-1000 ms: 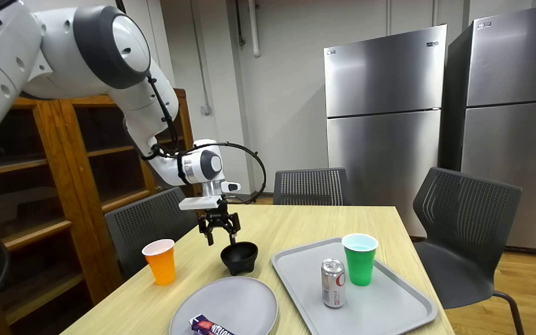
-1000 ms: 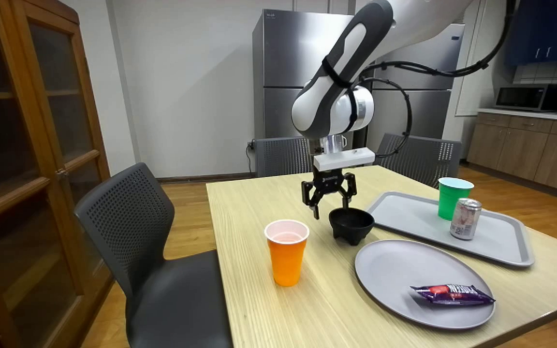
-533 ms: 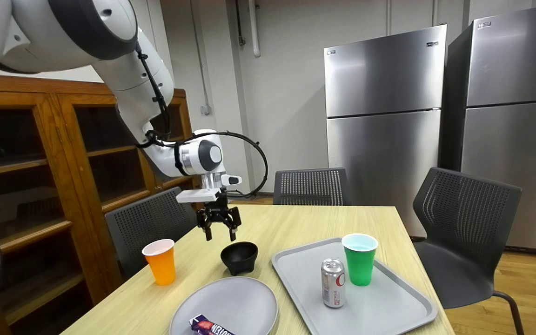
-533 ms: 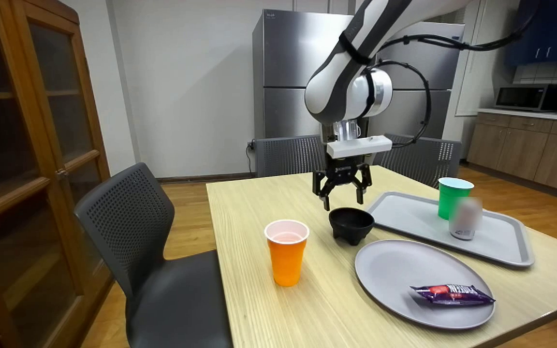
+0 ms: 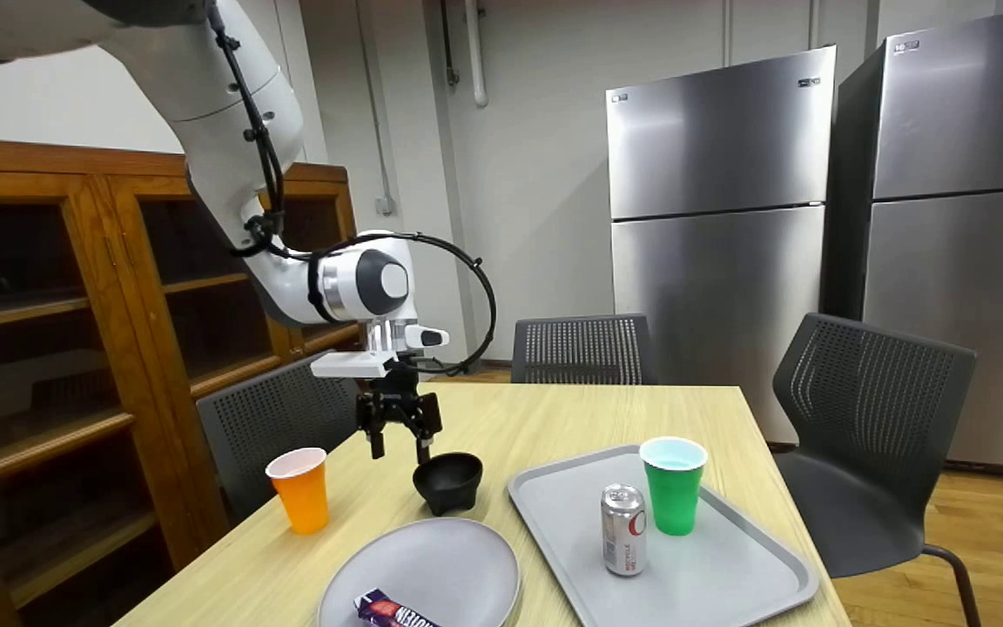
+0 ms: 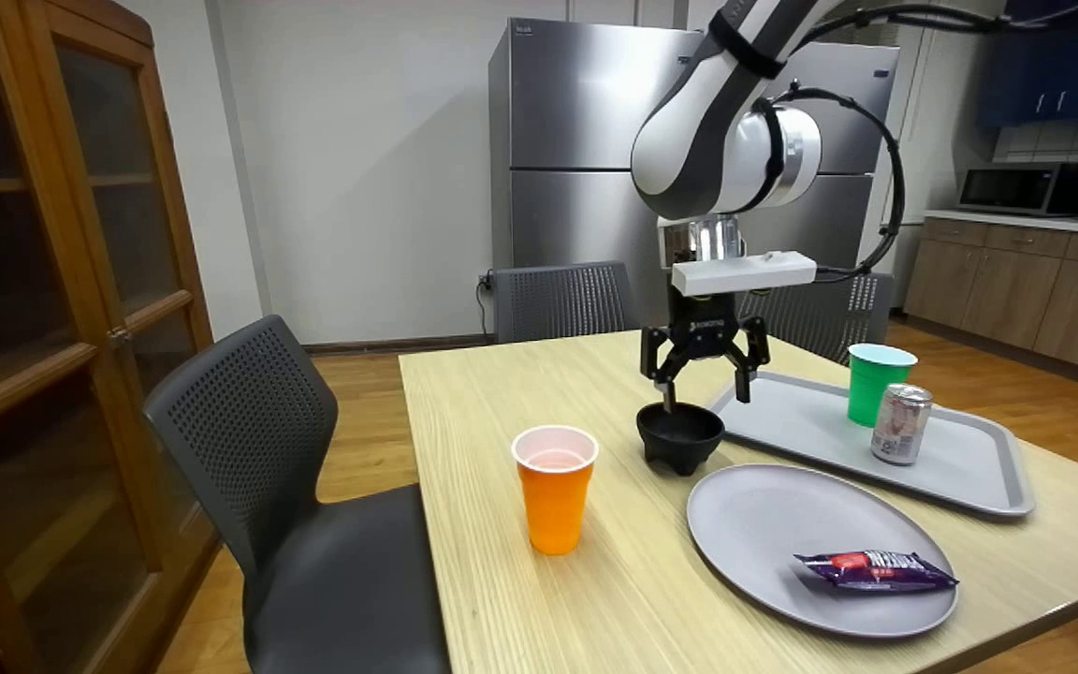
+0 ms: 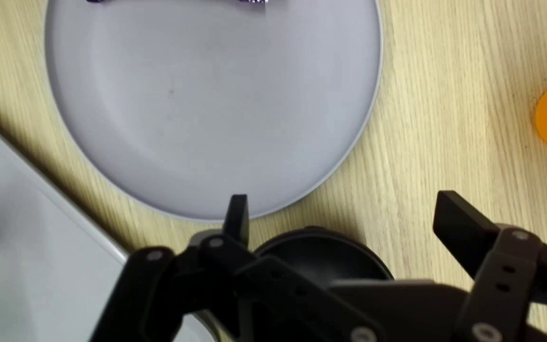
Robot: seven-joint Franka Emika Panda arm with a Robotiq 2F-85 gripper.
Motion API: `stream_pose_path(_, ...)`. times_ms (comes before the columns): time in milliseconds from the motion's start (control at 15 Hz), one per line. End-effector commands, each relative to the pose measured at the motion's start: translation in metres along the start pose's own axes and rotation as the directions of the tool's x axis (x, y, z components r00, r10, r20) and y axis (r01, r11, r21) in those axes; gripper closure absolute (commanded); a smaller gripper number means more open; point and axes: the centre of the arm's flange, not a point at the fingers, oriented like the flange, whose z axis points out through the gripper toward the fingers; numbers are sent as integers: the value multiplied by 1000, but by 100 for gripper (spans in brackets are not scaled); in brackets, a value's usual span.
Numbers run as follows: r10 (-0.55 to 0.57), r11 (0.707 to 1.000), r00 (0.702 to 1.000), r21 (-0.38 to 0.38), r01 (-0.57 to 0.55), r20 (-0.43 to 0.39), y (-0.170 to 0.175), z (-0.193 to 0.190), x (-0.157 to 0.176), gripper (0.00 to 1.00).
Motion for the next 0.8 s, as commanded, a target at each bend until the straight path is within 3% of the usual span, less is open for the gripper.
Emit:
stream_pose_path(0, 86, 996, 996, 21, -85, -15, 13, -10, -46, 0)
stream_pose_path(267, 104, 994, 994, -7, -105, -44, 27, -8, -73, 0)
stream_pose_path(333, 84, 996, 996, 2, -84, -11, 17, 0, -44, 0)
stream_pose_path(733, 89, 996, 996, 3, -89, -17, 24, -1, -59, 0)
